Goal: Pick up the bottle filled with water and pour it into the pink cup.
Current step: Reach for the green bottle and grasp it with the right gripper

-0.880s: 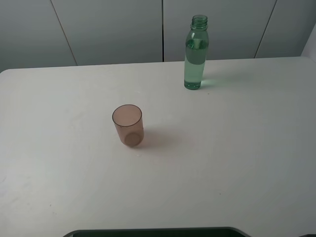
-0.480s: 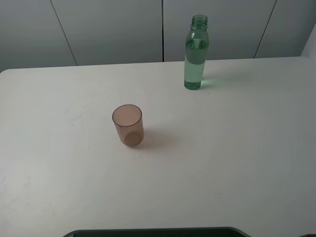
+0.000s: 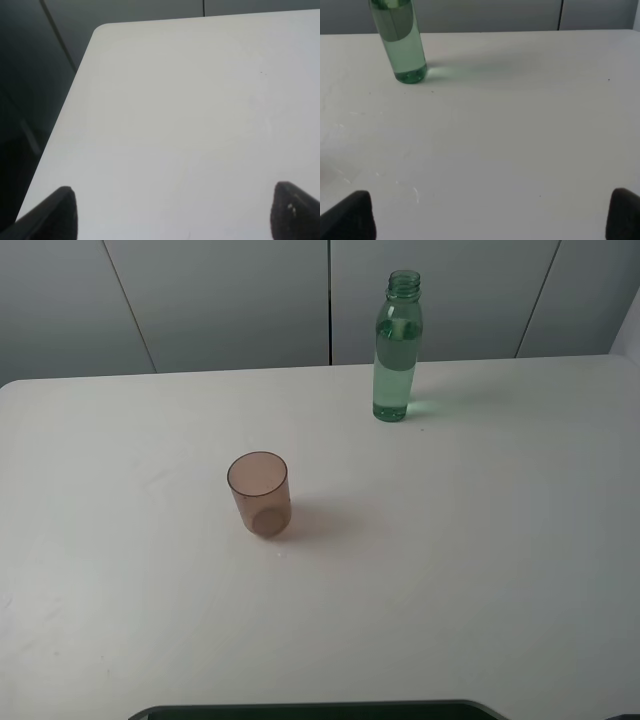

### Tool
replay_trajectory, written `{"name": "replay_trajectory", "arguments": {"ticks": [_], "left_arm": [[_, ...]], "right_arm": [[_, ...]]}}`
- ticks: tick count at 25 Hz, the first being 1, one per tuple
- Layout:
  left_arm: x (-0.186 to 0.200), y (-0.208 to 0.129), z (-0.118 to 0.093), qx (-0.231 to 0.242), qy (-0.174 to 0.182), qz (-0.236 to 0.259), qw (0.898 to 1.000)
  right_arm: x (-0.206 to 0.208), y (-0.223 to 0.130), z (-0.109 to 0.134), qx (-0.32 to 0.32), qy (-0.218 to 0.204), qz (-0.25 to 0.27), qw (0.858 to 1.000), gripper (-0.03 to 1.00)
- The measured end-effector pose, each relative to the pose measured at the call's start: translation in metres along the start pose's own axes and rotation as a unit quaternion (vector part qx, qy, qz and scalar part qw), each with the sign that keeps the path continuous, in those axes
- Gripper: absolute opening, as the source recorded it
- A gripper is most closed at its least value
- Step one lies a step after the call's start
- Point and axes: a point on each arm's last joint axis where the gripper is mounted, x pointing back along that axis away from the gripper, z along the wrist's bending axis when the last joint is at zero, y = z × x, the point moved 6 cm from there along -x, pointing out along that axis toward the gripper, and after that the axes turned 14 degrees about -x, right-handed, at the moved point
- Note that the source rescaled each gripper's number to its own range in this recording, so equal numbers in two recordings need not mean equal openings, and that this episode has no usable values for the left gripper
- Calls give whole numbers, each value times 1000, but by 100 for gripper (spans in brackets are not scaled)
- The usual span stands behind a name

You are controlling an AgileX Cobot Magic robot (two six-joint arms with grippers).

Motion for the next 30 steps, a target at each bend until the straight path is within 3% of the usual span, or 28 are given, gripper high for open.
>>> {"name": "replay_trajectory", "arguments": {"ticks": [12, 25, 30], "left_arm": [[0, 0, 0, 0, 0, 0, 1000], [0, 0, 0, 0, 0, 0, 1000], [0, 0, 0, 0, 0, 0, 1000]], "right_arm": [[1, -1, 5, 6, 29, 8, 1000, 100], [1, -1, 1, -17, 20, 8, 1000, 100], [7, 3, 5, -14, 39, 7, 999, 100]]}}
